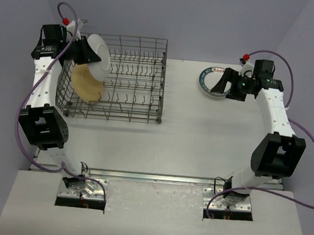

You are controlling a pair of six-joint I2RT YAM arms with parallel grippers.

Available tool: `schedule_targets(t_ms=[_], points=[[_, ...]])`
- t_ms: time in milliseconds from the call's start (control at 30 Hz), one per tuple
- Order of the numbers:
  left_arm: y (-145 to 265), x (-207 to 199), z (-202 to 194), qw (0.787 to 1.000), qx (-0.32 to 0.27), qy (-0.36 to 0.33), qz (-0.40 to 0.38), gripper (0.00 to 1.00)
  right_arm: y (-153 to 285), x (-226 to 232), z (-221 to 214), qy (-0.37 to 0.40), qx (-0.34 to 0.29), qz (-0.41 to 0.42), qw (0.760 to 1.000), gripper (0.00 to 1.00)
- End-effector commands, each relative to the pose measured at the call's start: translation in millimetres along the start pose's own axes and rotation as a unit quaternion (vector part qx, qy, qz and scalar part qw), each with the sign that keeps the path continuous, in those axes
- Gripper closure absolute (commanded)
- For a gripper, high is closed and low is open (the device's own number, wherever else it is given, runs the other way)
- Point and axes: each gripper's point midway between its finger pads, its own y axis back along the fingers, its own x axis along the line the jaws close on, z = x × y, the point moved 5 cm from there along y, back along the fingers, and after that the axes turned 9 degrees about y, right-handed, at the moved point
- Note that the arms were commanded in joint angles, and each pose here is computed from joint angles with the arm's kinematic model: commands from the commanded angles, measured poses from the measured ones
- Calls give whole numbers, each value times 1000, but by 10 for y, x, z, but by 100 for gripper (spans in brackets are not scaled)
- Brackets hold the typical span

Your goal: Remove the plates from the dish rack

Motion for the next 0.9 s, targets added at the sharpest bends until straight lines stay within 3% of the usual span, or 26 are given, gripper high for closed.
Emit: schedule_targets(t_ms=[0, 100, 267, 433, 500, 533, 600, 700, 800, 867], points=[[412, -813, 44, 977, -46, -200, -62, 100, 244, 264, 78, -3, -36, 42, 998, 1], [435, -1000, -349, 944, -31, -326, -40, 100, 303, 366, 12, -16, -37, 69, 997, 1], [563, -1456, -1138, 850, -49, -522, -50, 100, 406, 577, -168, -37, -30, 137, 989, 1], [856, -1635, -1542, 762, -69, -640, -73, 100, 648, 917, -284, -14, -33, 268, 963, 1], [928, -1649, -1727, 709, -68, -697, -85, 100, 735, 1024, -340, -15, -29, 320, 947, 1], [970, -1556, -1788, 665, -70, -740, -74, 100, 767, 1071, -349, -19, -27, 339, 940, 1], [1009, -1514, -1851, 607, -90, -786, -72, 100, 805, 1126, -411, -34, -15, 381, 924, 1], [1036, -1382, -2028, 481, -114, -866, -78, 100, 775, 1137, -449, -53, -9, 386, 921, 1], [1045, -1389, -2161, 412, -136, -895, -104, 100, 755, 1156, -502, -64, -8, 389, 919, 1], [1018, -1381, -2295, 352, -150, -915, -125, 100, 747, 1229, -527, -57, -2, 393, 918, 1]])
